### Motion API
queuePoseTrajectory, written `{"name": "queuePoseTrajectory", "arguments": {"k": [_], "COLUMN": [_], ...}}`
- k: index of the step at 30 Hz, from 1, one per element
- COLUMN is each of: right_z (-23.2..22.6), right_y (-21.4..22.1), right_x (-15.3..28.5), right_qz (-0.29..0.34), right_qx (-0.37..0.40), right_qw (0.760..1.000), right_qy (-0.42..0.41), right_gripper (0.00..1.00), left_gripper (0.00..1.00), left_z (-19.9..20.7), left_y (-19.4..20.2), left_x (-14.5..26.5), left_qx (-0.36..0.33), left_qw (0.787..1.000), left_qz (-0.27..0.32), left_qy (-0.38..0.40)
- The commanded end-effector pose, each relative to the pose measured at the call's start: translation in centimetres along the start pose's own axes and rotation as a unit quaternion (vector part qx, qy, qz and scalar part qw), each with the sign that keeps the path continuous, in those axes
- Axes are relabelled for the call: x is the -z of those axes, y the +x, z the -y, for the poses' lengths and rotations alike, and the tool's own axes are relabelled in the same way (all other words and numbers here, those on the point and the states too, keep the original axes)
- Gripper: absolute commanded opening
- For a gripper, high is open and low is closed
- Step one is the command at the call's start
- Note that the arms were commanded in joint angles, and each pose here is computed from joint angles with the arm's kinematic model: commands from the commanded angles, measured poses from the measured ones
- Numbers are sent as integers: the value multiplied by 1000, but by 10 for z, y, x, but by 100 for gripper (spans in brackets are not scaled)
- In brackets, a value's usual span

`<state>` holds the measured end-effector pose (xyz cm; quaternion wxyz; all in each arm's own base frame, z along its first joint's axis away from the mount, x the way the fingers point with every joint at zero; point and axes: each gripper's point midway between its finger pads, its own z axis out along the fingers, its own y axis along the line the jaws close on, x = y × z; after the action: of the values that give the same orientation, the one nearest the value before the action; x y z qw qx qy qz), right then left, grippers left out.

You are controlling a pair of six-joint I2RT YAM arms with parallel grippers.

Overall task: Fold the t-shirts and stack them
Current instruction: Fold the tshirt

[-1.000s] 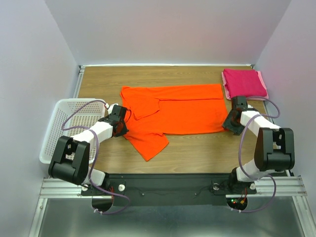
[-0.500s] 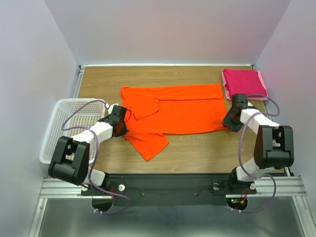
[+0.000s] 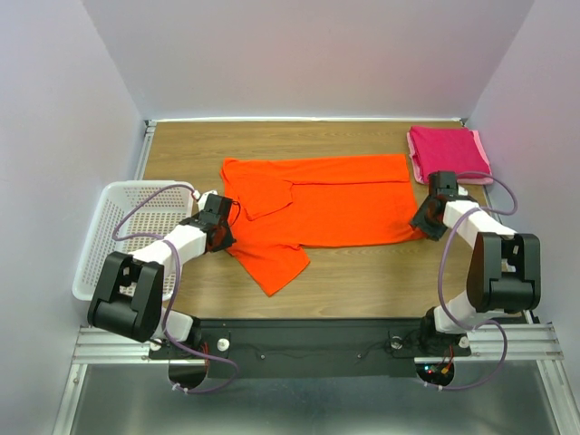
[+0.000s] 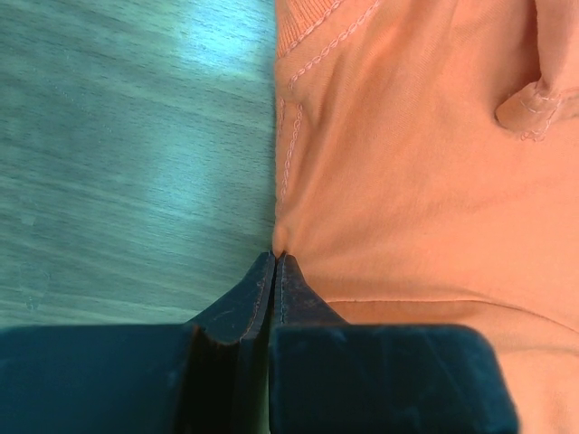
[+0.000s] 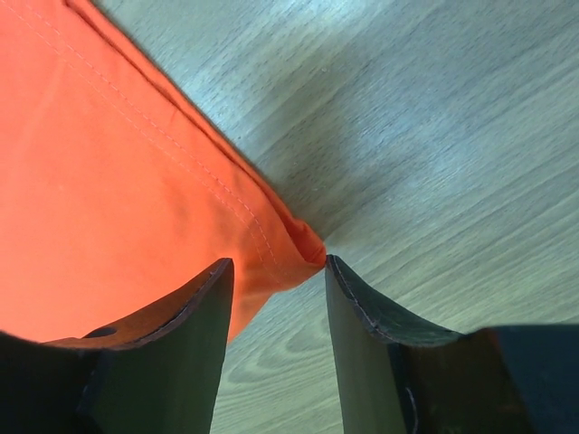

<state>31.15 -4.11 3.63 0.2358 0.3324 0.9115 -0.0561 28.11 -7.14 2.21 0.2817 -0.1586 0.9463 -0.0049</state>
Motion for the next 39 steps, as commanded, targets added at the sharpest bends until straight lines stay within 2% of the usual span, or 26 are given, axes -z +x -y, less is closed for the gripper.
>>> {"name": "queuePoseTrajectory", "arguments": {"k": [1,12,17,19,20,24,30,39], "right_z": [7,26,26,27,27,25,17,-10], "right_y": [0,27,21,11,9,-2,-20,-54], "right_x": [-8,-16,-13,-7,-4,9,23,33], "right_qz": [8,-18,-6,13,18,35,47,58], "right_qx": [-14,-18,-21,-24,-23,-22,-18,-5], "right_qw": [1000,999,1000,999,999,999,999,998], "right_qy": [8,23,23,22,21,13,0,-33], "right_gripper": [50,50,33,23,14,1,1,1], "left_gripper": [2,1,1,0,0,0,0,0], "left_z": [-4,-4,-3,-3,-3,-8,-13,3], "left_y": [-1,0,-4,-7,-9,-14,-33,-66], "left_x": [5,6,9,12,16,23,30,30], "left_qx": [-7,-6,-3,0,5,26,39,34], "left_qw": [1000,1000,1000,1000,1000,999,998,998], "left_qz": [10,8,12,16,18,27,45,58], "left_qy": [-4,-3,-1,-2,-2,-6,-10,-1]}}
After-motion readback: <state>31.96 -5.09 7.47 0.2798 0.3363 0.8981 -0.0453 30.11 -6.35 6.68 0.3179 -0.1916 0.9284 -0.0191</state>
